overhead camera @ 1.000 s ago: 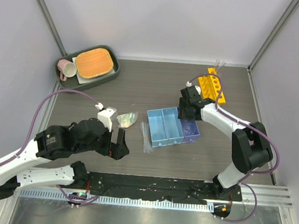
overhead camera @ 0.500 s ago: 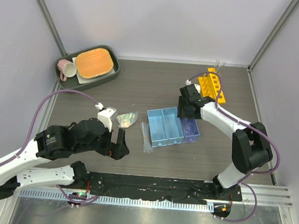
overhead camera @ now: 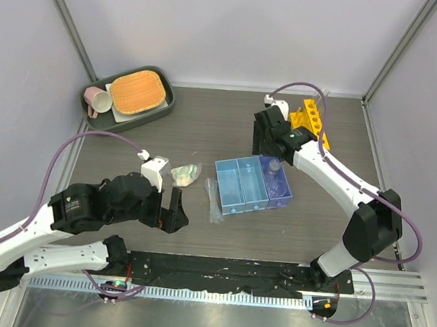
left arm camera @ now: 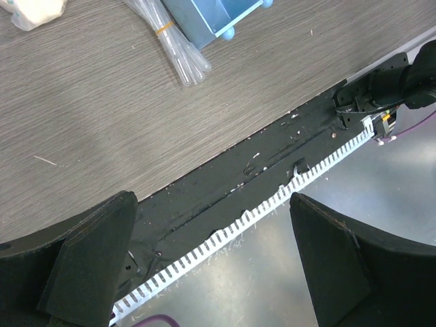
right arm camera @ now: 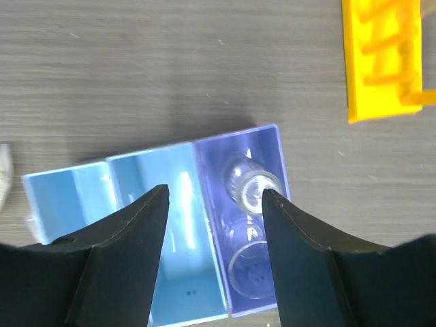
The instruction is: Organize the chemistry lab equipment
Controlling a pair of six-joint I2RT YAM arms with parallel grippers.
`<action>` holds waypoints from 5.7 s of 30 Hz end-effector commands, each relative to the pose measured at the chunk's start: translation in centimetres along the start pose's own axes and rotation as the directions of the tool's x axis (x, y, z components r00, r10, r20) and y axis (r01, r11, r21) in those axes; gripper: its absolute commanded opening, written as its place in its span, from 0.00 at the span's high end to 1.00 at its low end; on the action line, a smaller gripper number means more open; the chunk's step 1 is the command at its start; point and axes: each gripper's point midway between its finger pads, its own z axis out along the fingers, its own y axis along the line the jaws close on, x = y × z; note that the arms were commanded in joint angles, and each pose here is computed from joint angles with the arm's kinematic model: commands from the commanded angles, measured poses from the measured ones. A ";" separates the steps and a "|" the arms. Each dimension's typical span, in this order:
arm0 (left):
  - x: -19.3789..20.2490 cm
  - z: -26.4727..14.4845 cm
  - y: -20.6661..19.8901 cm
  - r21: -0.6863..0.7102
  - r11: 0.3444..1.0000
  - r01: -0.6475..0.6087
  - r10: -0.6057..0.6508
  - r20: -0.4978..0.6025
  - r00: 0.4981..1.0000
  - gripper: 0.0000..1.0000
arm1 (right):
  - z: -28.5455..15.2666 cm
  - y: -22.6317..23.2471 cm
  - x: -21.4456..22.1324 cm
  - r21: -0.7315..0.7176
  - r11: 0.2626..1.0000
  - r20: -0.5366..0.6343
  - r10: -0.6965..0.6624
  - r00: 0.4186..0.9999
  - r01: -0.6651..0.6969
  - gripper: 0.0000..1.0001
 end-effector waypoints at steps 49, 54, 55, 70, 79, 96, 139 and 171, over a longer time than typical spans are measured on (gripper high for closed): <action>0.6 -1.9 2.2 0.000 0.994 0.106 -0.106 0.081 0.991 0.00 | 4.7 29.4 6.3 -0.388 0.860 0.047 -0.339 0.939 0.330 0.37; 0.6 -1.8 2.1 0.003 0.994 0.105 -0.105 0.082 0.991 0.00 | 6.2 29.2 8.6 -0.386 0.860 0.000 -0.361 0.932 0.333 0.38; 0.6 -1.8 2.1 0.002 0.994 0.105 -0.105 0.079 0.991 0.00 | 6.4 29.3 8.8 -0.389 0.861 -0.003 -0.356 0.935 0.327 0.38; 0.9 -1.9 2.3 0.002 0.992 0.126 -0.126 0.078 0.989 0.00 | 7.9 28.5 12.5 -0.378 0.859 -0.060 -0.394 0.917 0.344 0.91; 0.6 -2.4 2.0 0.012 0.992 0.127 -0.128 0.080 0.989 0.00 | 3.7 30.1 8.9 -0.413 0.838 0.030 -0.378 0.925 0.355 0.99; 1.2 -3.1 2.8 0.020 0.989 0.148 -0.149 0.093 0.984 0.00 | -7.2 23.1 -2.8 -0.259 0.905 0.242 -0.277 0.930 0.337 0.99; 1.0 -2.0 2.8 -0.014 0.991 0.130 -0.129 0.088 0.988 0.00 | 5.5 15.2 10.5 -0.227 0.946 -0.074 -0.255 0.964 0.233 0.98; 0.7 -2.3 2.5 0.009 0.991 0.130 -0.130 0.100 0.986 0.00 | -9.0 19.4 -0.6 -0.279 0.906 0.201 -0.271 0.941 0.320 0.48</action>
